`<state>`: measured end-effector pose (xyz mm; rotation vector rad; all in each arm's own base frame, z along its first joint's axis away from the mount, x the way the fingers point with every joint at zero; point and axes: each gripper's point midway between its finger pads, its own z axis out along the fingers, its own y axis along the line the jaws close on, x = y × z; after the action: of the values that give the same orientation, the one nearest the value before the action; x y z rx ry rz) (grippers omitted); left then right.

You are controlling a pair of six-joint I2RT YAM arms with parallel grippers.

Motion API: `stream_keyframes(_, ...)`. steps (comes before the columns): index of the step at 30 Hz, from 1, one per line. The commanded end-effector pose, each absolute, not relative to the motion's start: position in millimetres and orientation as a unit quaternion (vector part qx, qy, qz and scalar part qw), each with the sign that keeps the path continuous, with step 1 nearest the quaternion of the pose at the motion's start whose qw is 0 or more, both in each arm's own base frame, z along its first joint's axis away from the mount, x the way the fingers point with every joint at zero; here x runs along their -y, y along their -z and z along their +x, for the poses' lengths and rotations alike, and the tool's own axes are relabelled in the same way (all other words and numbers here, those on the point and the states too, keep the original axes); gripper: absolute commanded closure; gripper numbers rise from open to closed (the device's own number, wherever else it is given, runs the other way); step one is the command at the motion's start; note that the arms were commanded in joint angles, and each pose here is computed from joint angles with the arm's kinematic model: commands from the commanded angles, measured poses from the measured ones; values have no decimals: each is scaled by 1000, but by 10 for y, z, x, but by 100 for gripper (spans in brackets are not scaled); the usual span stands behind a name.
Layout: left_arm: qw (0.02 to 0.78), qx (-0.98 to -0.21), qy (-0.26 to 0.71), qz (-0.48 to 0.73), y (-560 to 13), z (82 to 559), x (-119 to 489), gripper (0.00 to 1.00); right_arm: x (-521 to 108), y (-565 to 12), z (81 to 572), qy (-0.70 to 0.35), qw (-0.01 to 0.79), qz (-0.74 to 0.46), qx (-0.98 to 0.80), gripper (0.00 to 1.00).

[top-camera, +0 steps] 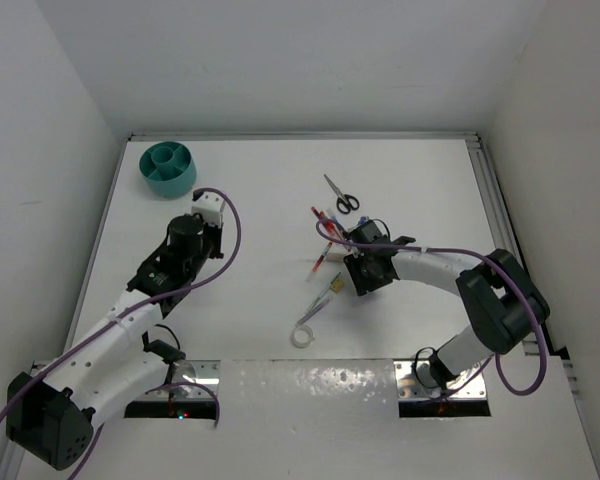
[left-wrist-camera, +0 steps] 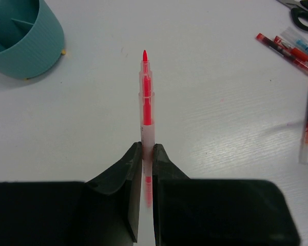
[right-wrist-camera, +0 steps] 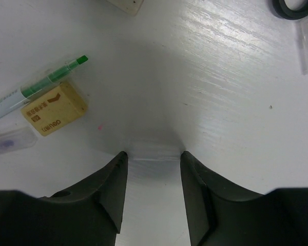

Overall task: Sort the stationery into containers
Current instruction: Place the pen cap at the center of the board.

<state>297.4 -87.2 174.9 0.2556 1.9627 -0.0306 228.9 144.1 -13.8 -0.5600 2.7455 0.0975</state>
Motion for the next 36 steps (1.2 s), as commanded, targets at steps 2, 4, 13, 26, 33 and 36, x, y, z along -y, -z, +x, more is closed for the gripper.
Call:
stream_keyframes(2,581,-809,11,90,-1950,3055,833,100,-1402,181,2295,-17,166,-204,-965,54)
stream_keyframes(4,581,-809,10,90,-1954,3056,830,100,-1412,154,2311,-18,170,-201,-964,52)
stream_keyframes(13,580,-809,13,96,-1948,3063,851,100,-1507,-378,2649,-45,262,-95,-959,44)
stream_keyframes(26,586,-803,19,102,-2012,3081,886,100,-1225,-644,2684,-60,340,338,-875,55)
stream_keyframes(33,585,-804,13,103,-1994,3065,859,100,-1211,-708,2699,-80,367,448,-811,56)
stream_keyframes(36,586,-804,15,100,-1984,3062,857,100,-1203,-610,2678,-88,360,468,-802,59)
